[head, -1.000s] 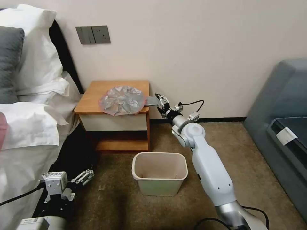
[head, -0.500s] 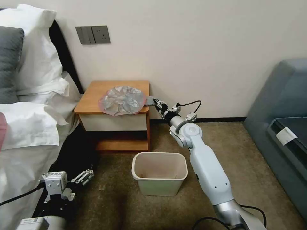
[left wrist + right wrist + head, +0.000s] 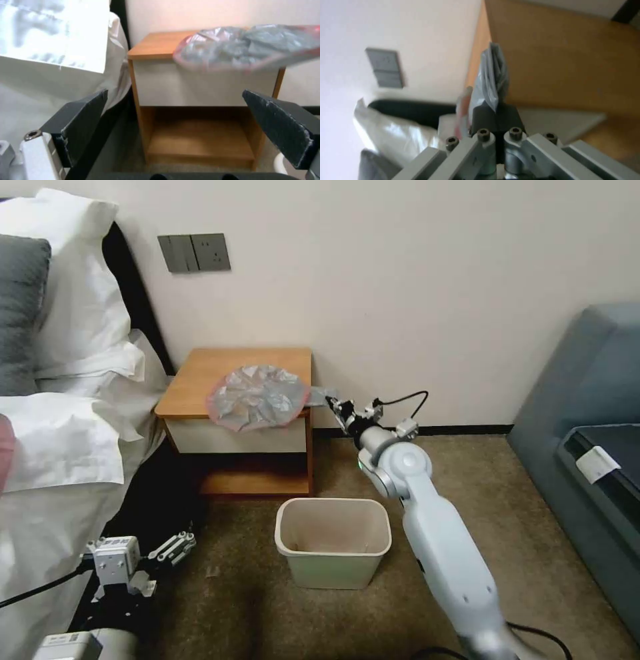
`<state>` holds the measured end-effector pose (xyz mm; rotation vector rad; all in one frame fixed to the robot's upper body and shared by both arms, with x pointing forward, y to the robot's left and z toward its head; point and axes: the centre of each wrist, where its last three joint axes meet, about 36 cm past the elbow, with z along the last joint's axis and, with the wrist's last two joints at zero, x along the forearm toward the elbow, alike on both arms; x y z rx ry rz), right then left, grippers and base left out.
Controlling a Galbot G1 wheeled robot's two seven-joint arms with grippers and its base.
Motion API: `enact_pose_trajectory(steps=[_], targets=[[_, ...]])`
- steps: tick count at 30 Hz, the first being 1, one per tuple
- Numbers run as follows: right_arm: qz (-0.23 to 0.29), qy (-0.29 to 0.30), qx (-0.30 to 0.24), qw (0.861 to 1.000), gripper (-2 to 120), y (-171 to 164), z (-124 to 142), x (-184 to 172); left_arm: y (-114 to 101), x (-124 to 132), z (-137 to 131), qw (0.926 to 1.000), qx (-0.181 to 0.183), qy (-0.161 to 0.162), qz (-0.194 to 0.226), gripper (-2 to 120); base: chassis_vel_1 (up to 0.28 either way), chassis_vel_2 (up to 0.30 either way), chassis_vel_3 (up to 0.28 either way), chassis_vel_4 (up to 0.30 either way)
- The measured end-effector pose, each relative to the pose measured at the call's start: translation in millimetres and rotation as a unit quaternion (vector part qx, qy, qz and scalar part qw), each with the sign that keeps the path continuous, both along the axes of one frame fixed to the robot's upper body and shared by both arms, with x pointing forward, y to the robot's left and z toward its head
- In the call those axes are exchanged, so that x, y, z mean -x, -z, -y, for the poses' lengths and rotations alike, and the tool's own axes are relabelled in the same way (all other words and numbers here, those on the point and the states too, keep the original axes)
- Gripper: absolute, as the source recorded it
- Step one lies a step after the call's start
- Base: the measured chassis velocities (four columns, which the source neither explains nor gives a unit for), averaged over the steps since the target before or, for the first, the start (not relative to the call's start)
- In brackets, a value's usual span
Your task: Pick up the garbage bag from the table and place it over the trash can.
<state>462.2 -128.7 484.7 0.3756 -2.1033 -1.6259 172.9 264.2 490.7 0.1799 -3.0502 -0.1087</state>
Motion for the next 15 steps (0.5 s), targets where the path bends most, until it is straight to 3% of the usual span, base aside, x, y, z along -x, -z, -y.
enact_pose_trajectory(steps=[7, 15], targets=[[-0.01, -0.011, 0.015, 1.0, 0, -16, 2, 63, -2, -7, 0, 0.9999, 0.004, 0.003, 0.015, 100, 0.0, 0.0, 0.0, 0.0], [-0.041, -0.011, 0.068, 0.997, 0, 7, 14, 109, -3, -10, 0, 0.9997, 0.004, 0.004, 0.022, 100, 0.0, 0.0, 0.0, 0.0]])
